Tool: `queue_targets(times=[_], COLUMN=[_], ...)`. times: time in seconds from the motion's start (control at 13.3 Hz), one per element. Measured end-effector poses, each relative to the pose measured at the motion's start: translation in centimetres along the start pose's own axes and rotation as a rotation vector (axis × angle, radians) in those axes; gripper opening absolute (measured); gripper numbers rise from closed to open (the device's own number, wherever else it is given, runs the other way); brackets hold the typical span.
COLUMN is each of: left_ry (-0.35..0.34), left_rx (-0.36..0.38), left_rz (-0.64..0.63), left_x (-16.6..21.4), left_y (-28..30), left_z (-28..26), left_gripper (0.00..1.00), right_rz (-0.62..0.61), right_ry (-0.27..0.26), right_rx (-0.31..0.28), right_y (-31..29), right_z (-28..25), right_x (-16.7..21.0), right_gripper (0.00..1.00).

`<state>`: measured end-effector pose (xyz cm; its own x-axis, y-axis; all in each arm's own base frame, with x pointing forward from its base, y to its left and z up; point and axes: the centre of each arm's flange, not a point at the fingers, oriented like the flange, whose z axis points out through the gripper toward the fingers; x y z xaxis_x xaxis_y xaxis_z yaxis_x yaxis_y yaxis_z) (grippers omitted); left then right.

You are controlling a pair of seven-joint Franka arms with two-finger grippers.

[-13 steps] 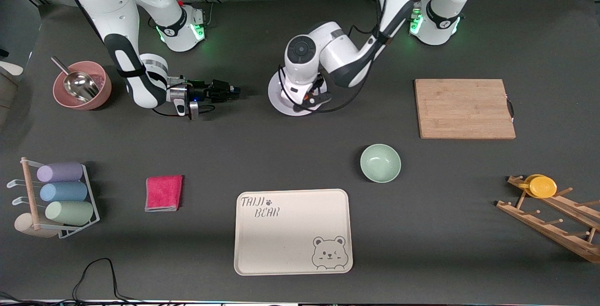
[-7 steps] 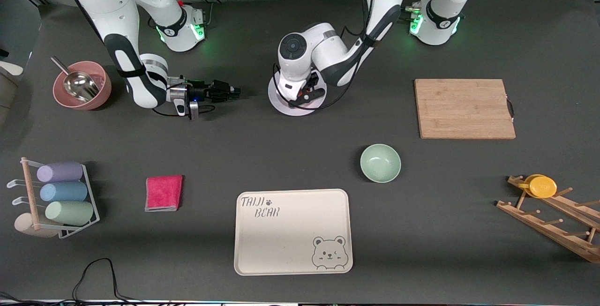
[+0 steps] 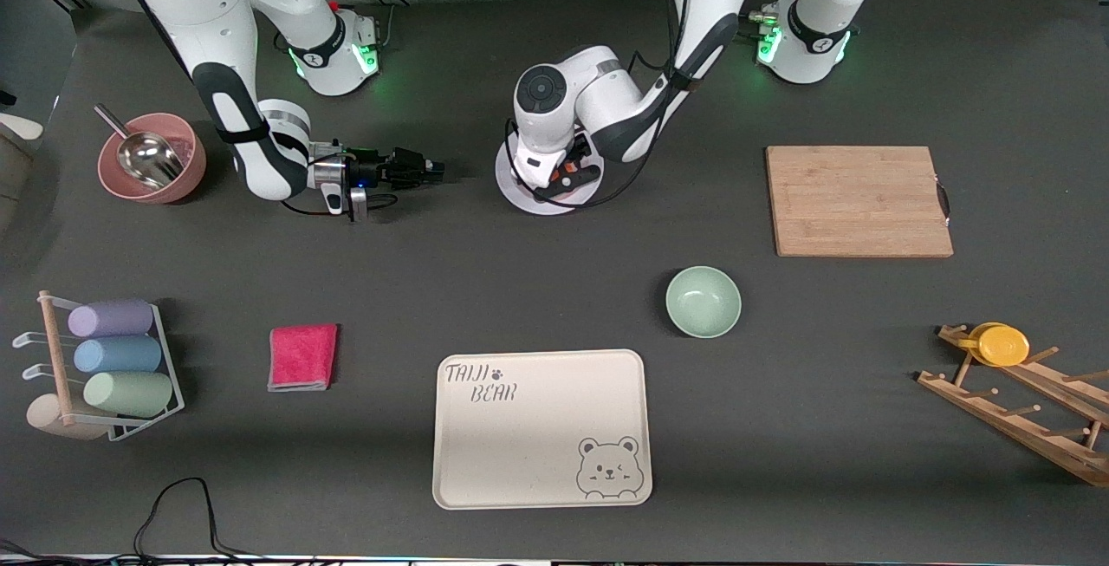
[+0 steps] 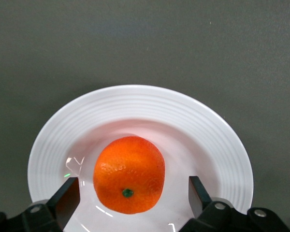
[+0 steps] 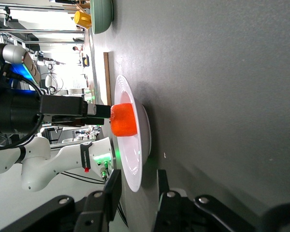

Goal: Place orange and plate with both arms
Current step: 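Open the left gripper and raise it away from the plate, then drag the white plate by its rim with the right gripper onto the bear tray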

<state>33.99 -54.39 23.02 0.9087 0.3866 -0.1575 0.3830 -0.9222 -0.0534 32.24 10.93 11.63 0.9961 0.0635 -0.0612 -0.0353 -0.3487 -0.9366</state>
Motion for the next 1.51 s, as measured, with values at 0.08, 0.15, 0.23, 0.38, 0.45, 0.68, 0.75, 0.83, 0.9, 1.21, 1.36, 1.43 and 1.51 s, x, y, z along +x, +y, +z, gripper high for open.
queue_targets(times=[0.08,0.15,0.23,0.38,0.45,0.68,0.75,0.83,0.9,1.21,1.36,1.43,1.51], left_ry=[0.004,0.011,0.018,0.033,0.042,0.056,0.063,0.072,0.075,0.028,0.02,0.033,0.047], left_rx=[0.011,0.025,0.039,0.057,0.061,0.068,0.061,0.055,0.053,0.024,0.016,0.006,-0.004], left_rz=[-0.002,0.002,0.02,0.059,0.079,0.141,0.149,0.165,0.189,0.283,0.327,0.347,0.358], left_x=[0.3,1.1,2.3,6.4,8.9,17.1,19.8,22.4,24.8,32.2,34.6,35.6,36.4], left_y=[-0.2,-0.4,-0.9,-2.9,-4.5,-10.8,-13.1,-15.5,-18.0,-29.9,-36.5,-39.5,-42.3], left_z=[-0.6,-1.8,-3.5,-8.2,-11.0,-17.9,-19.6,-21.2,-22.6,-27.4,-29.7,-30.8,-31.7], left_gripper=[1.0,1.0,1.0,1.0,1.0,1.0,1.0,1.0,1.0,1.0,1.0,1.0,1.0], right_rz=[0.0,0.0,0.001,-0.003,-0.009,-0.009,-0.008,-0.009,-0.009,-0.013,-0.007,-0.008,-0.009], right_ry=[0.0,0.0,0.0,0.0,0.006,0.03,0.036,0.044,0.049,0.067,0.08,0.088,0.097], right_rx=[0.0,0.0,0.0,-0.002,-0.003,0.003,0.009,0.017,0.024,0.044,0.054,0.061,0.066], right_y=[0.0,0.0,0.0,0.2,0.5,1.2,1.2,1.1,1.1,1.1,0.9,0.7,0.5], right_z=[0.0,0.0,0.0,0.0,0.1,1.2,1.8,2.5,3.2,5.4,6.2,6.9,7.6], right_x=[0.0,0.0,0.0,-0.1,-0.2,-0.5,-0.6,-0.7,-0.8,-1.2,-1.3,-1.3,-1.3], right_gripper=[0.37,0.37,0.37,0.38,0.38,0.38,0.38,0.38,0.38,0.38,0.38,0.38,0.38])
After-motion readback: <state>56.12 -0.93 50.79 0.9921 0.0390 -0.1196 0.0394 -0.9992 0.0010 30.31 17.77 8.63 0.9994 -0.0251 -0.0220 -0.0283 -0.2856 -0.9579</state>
